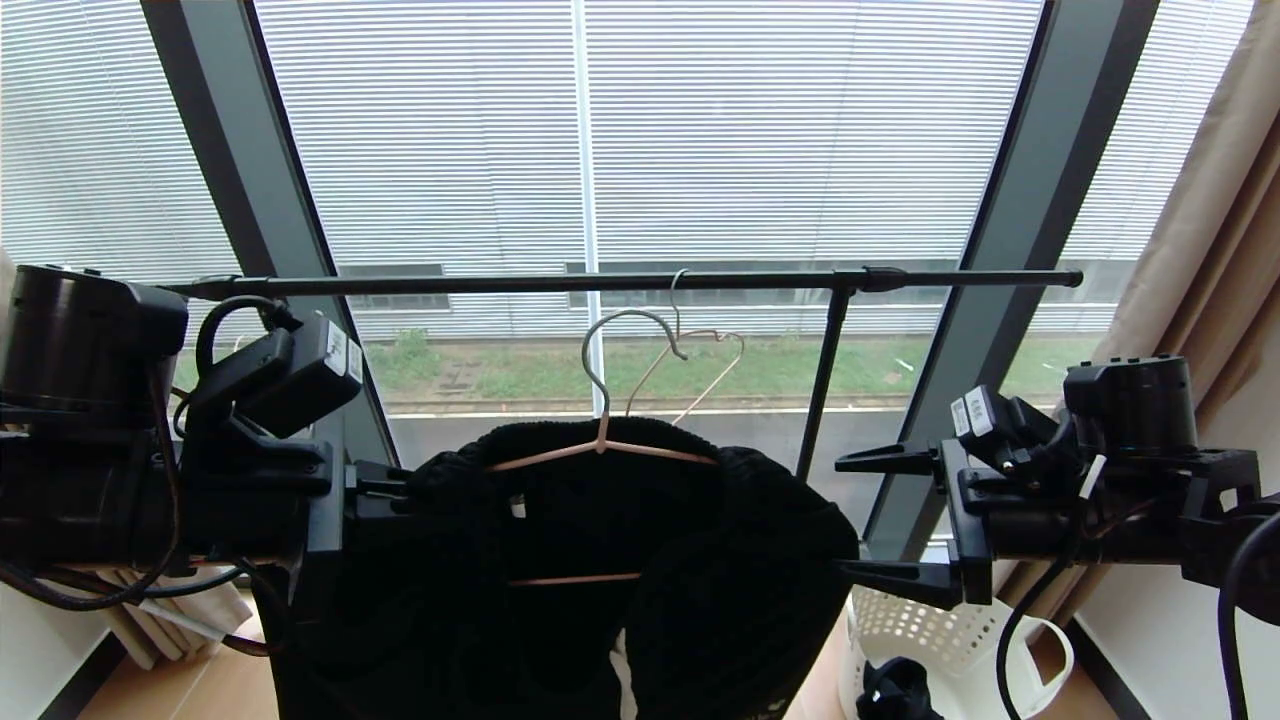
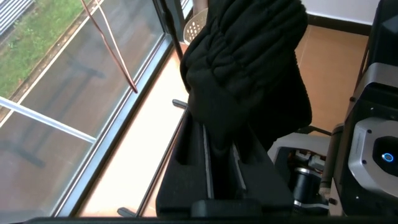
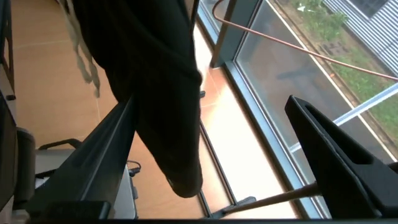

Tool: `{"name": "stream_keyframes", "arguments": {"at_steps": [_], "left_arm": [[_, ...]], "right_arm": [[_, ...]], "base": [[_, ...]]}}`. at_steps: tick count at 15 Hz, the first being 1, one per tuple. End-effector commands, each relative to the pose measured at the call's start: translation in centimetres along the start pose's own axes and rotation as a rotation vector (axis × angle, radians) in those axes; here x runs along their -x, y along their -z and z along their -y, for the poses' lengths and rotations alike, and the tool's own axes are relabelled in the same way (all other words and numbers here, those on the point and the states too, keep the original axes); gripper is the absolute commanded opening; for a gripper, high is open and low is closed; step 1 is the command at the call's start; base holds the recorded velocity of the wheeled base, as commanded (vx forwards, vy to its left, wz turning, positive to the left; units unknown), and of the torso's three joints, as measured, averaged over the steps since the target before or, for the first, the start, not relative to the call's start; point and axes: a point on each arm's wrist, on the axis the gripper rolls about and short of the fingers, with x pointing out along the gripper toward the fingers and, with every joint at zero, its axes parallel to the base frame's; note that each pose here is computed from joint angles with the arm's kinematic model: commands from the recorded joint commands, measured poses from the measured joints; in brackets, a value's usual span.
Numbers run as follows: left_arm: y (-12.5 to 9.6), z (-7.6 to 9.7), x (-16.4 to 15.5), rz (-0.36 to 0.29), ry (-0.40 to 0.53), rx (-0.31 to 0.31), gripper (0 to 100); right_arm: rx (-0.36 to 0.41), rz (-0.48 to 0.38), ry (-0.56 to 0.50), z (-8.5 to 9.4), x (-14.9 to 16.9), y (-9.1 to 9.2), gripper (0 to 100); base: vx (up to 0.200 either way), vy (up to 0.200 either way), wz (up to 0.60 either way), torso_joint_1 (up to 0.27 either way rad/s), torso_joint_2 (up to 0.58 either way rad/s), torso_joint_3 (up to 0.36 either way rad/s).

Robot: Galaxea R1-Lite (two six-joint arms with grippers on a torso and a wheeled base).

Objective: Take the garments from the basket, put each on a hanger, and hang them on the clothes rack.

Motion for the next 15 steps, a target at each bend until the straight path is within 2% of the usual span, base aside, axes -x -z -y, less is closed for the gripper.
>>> {"name": "stream_keyframes", "arguments": {"at_steps": [1,5,7,9,15], "left_arm": [[-0.1,0.0,0.2,0.006,-0.008,-0.004,0],[-0.9,0.1,0.5,0.045,-0.025,-0.011,0],[-0.8,0.1,0.5,0.046,-0.025,0.0,0],[-0.9,0.2,0.6,0.05,-0.024,-0.001,0],[-1.5,0.1,0.5,0.083,-0.03,0.051,0]], "right_arm": [[-0.021,0.008,-0.03,0.2,-0.1,0.6,100],[-0.062,-0.01,-0.099,0.2,-1.4,2.2,100],[-0.066,0.01,-0.136,0.0,-1.4,2.2,100],[-0.089,-0.011,-0.175,-0.3,-2.6,3.0,100],[-0.117,-0.032,-0.185,0.3,-3.5,4.0,100]], "base": [[0.0,0.0,0.0,0.0,0.0,0.0],[0.0,0.0,0.0,0.0,0.0,0.0],[0.0,0.0,0.0,0.0,0.0,0.0],[0.0,0.0,0.0,0.0,0.0,0.0],[0.0,0.0,0.0,0.0,0.0,0.0]]}}
